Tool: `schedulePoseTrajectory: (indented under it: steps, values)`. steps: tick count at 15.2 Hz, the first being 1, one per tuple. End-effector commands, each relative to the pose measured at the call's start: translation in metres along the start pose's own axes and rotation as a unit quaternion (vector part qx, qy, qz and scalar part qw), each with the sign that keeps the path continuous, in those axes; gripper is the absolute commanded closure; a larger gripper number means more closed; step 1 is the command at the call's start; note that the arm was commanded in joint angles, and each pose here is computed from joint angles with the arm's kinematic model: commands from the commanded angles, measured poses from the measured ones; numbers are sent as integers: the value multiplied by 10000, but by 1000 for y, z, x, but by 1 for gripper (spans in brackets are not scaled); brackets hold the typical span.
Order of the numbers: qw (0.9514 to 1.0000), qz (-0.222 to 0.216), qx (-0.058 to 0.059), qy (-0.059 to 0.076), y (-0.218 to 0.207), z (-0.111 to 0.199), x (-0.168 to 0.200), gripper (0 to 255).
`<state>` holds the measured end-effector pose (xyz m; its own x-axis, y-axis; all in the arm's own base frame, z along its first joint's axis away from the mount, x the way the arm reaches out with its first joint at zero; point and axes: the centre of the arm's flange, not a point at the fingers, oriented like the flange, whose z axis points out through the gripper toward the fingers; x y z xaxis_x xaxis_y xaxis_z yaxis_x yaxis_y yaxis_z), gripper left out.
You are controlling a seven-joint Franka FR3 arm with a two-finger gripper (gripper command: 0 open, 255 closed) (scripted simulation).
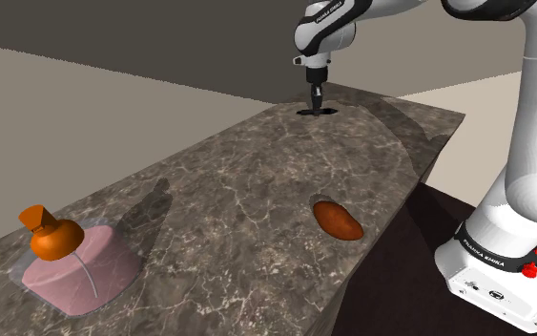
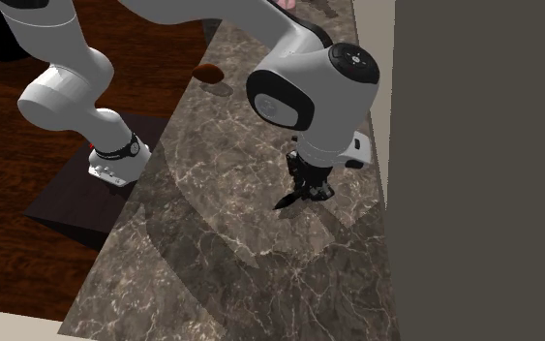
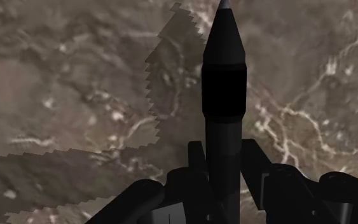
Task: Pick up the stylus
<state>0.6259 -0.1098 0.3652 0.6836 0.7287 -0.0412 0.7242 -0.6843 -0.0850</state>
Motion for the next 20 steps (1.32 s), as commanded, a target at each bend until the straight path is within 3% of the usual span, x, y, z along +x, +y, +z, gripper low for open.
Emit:
schedulePoseTrajectory:
  steps: [1, 4, 20]
  values:
    - [10000, -2, 14, -8, -1, 1, 0, 255]
    - [10000, -2, 14, -8, 0, 1, 0, 255]
    - [10000, -2, 14, -8, -7, -78, -3, 255]
